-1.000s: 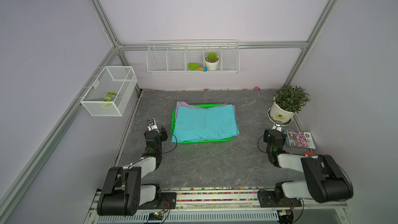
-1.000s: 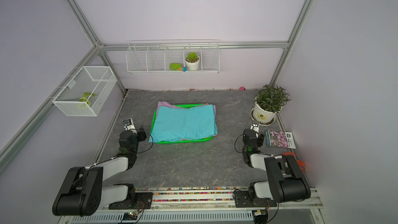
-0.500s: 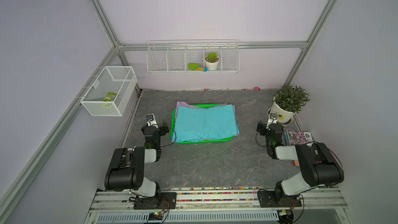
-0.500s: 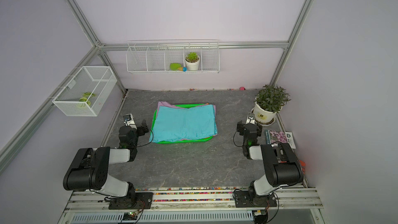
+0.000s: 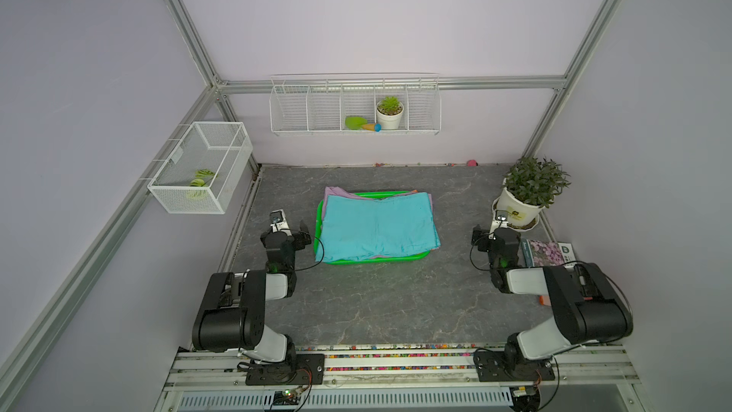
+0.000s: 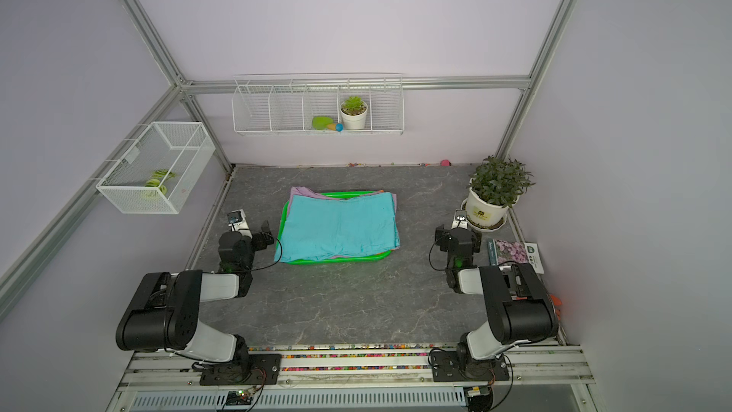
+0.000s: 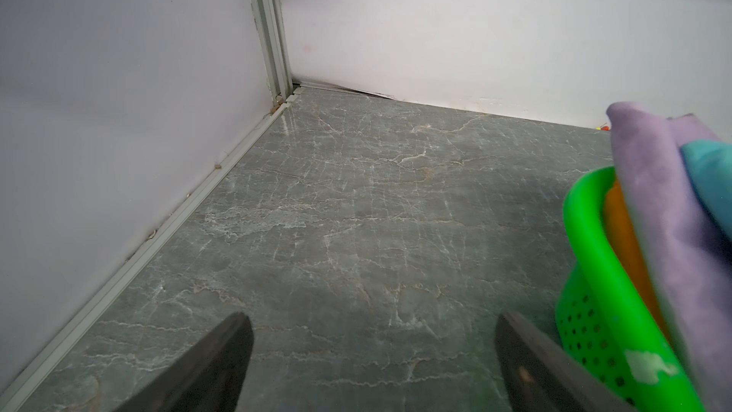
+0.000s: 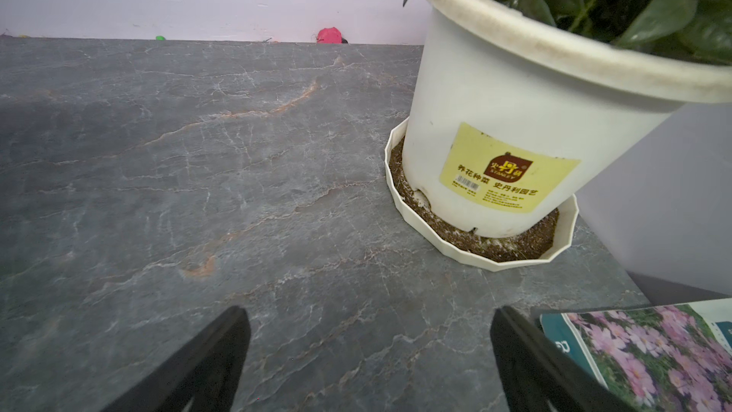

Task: Put the folded long pants in the basket
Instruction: Reset both arms

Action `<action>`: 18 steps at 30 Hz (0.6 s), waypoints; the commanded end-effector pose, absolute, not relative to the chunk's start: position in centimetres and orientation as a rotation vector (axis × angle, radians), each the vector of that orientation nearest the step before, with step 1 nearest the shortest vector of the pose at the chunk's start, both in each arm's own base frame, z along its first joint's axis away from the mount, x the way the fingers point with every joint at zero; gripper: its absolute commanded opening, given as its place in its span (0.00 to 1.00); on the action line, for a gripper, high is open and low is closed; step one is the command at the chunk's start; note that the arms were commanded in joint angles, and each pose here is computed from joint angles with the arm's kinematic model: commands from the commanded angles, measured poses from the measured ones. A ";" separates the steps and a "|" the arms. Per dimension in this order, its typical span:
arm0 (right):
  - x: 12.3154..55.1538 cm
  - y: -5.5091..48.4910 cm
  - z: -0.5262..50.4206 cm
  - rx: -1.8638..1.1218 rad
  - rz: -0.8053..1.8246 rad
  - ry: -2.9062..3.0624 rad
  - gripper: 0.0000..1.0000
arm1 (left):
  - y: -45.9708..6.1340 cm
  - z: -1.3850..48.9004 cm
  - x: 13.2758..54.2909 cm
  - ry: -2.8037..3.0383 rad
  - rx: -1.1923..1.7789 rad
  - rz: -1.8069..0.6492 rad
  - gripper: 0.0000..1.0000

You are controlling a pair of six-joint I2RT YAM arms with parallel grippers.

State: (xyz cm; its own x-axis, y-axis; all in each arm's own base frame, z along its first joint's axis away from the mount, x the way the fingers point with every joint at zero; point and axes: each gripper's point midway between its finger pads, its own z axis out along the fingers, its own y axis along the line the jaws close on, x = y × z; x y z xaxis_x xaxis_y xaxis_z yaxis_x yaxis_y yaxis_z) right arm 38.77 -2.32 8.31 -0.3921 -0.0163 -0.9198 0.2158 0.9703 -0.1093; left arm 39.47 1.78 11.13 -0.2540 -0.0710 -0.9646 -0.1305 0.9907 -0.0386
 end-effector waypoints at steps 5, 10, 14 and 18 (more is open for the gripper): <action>39.0 -2.3 9.3 0.151 -0.246 1.934 0.99 | 1.6 11.9 39.8 1.814 -0.144 0.039 1.00; 39.0 -2.3 9.3 0.153 -0.245 1.934 0.99 | 1.6 11.9 39.9 1.816 -0.144 0.039 1.00; 39.0 -2.3 9.3 0.152 -0.245 1.935 0.99 | 1.6 11.8 39.9 1.820 -0.142 0.038 0.99; 39.0 -2.3 9.3 0.153 -0.245 1.934 0.99 | 1.6 11.8 39.8 1.815 -0.142 0.037 0.99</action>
